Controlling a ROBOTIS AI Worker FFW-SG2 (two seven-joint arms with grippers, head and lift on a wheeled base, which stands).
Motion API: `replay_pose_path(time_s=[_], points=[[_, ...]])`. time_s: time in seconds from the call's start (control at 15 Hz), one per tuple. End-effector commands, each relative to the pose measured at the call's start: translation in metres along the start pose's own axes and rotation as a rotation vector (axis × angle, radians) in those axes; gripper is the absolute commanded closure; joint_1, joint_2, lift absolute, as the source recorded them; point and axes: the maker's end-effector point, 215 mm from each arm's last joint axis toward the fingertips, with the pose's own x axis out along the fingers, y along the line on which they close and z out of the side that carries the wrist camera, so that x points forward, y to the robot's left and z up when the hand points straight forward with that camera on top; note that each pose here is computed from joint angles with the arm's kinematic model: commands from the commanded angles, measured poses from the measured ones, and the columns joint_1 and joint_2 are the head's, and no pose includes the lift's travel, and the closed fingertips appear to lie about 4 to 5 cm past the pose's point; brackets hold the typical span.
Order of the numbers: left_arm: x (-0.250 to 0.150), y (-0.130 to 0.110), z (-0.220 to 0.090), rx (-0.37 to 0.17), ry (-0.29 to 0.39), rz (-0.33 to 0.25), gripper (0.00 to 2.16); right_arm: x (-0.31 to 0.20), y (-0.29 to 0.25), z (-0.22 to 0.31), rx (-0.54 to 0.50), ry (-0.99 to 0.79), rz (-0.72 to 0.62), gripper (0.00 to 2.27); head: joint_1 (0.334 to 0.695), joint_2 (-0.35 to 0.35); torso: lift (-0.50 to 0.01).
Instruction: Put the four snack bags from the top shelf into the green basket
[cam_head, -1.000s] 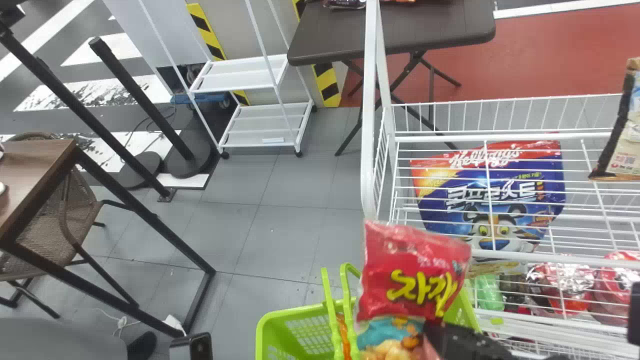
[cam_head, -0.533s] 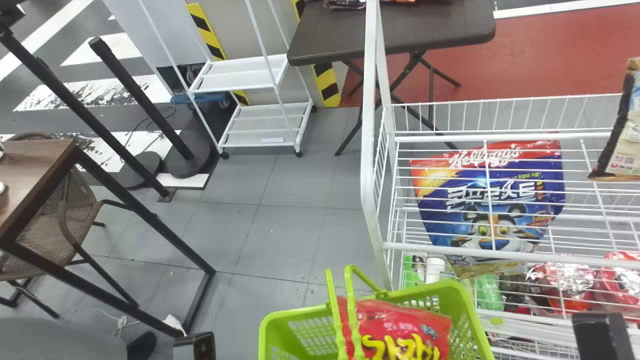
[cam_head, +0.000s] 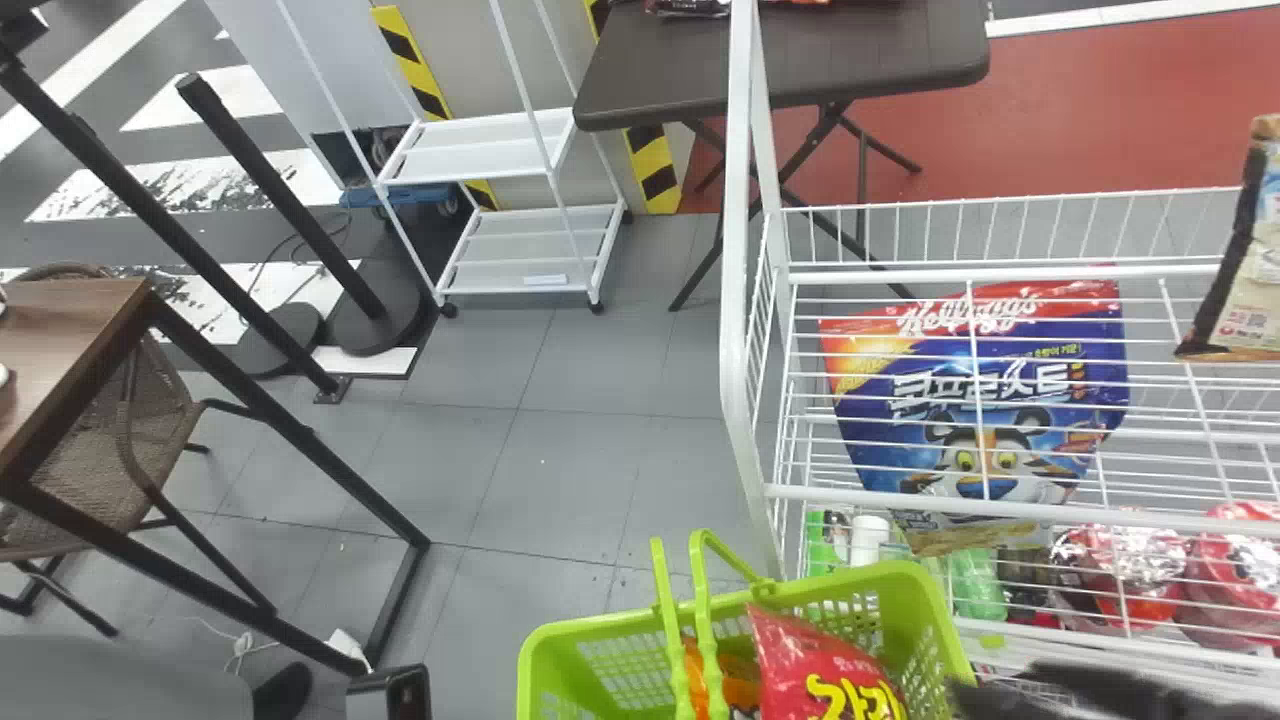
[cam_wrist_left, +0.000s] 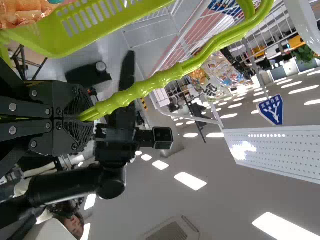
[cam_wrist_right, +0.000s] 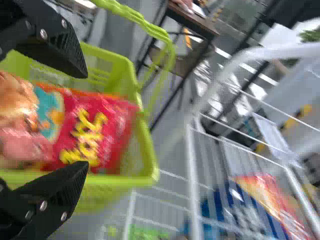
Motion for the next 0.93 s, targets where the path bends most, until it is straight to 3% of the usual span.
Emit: replay_pose_path(time_s=[0.0,0.07,0.33,0.53,0.87], points=[[0.001,-0.003,0.000,-0.002,-0.006,-0.015,2.15,-0.024,-0.054,0.062,-0.045,-0.135,-0.147,0.06,0.695,0.315,-0.006],[0.001,-0.004,0.000,-0.003,-0.007,-0.017,2.15,-0.032,-0.082,0.085,-0.047,-0.181,-0.222,0.06,0.695,0.168,-0.006],[0.001,-0.006,-0.001,-0.005,-0.007,-0.020,2.15,-0.053,-0.168,0.173,-0.131,-0.382,-0.439,0.07,0.695,-0.060,-0.006],[0.000,-0.007,-0.003,-0.010,-0.009,-0.019,2.15,-0.065,-0.206,0.216,-0.183,-0.455,-0.529,0.07,0.695,-0.179,-0.006],[-0.001,-0.007,-0.003,-0.011,-0.013,-0.020,2.15,-0.080,-0.259,0.244,-0.238,-0.445,-0.730,0.07,0.695,-0.267,-0.006]])
